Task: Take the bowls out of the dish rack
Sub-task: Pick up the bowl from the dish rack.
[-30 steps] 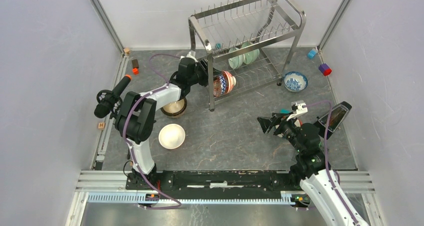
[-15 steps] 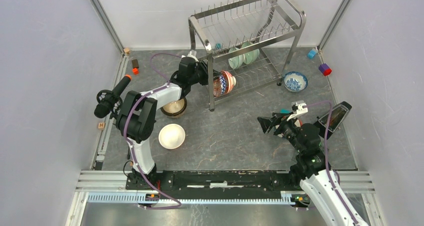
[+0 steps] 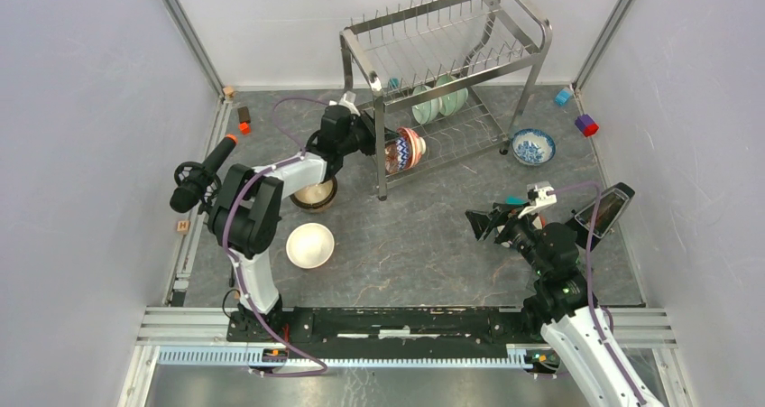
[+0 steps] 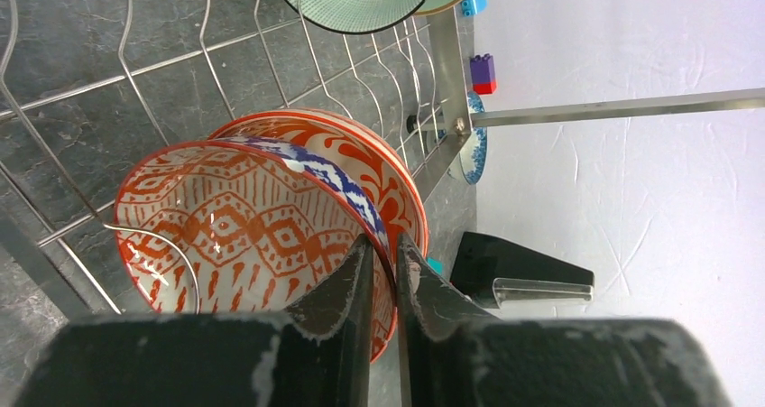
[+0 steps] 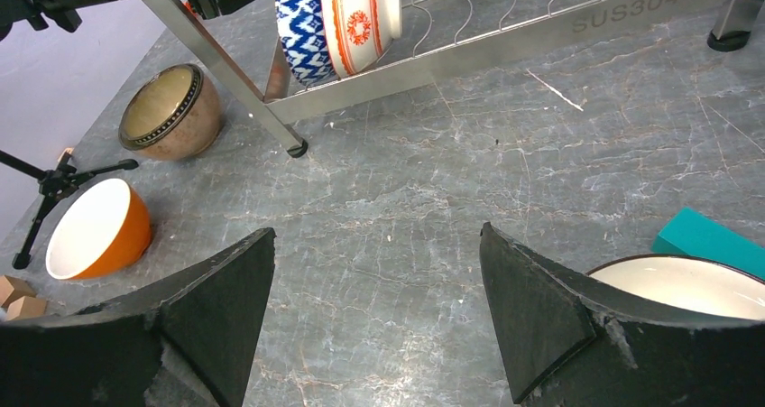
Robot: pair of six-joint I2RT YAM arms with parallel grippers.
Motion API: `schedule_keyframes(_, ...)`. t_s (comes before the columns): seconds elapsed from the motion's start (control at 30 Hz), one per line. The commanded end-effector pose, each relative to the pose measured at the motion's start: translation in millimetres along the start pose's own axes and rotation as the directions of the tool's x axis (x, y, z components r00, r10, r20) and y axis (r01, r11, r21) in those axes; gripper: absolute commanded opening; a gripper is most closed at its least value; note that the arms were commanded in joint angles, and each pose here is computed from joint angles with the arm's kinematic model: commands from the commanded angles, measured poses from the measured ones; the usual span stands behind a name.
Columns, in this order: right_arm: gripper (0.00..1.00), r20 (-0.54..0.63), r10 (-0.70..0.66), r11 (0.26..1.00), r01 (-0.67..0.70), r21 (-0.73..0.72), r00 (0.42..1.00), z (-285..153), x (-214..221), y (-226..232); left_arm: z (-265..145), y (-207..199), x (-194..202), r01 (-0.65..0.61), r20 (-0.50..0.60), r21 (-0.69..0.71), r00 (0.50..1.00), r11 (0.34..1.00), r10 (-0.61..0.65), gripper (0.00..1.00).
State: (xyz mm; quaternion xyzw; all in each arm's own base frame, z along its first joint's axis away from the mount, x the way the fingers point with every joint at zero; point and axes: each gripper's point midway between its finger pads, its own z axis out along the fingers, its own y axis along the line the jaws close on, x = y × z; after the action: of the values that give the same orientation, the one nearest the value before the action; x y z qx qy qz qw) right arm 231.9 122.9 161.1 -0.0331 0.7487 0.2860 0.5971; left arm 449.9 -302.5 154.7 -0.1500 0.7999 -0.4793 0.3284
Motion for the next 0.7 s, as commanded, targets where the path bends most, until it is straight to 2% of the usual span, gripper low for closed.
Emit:
schedule_keyframes(0.0, 0.89, 0.062, -0.026, 0.999, 0.027, -0.021, 0.998, -2, -24, 10, -21, -33, -33, -0.019, 0.104, 0.127, 0.995, 0.992, 0.005, 0.02)
schedule_keyframes(0.23, 0.89, 0.066, -0.017, 0.999, 0.019, -0.034, 0.998, -3, -25, 13, -45, -56, -57, -0.031, 0.188, 0.235, 0.982, 0.972, -0.015, 0.02)
schedule_keyframes(0.43, 0.89, 0.064, -0.017, 0.999, 0.02, -0.043, 0.998, -4, -26, 15, -63, -71, -81, 0.016, 0.256, 0.37, 0.959, 0.929, -0.119, 0.02)
schedule_keyframes(0.67, 0.88, 0.071, -0.025, 0.999, 0.028, -0.047, 0.997, -4, -30, 17, -71, -70, -90, 0.028, 0.278, 0.395, 0.949, 0.918, -0.148, 0.02)
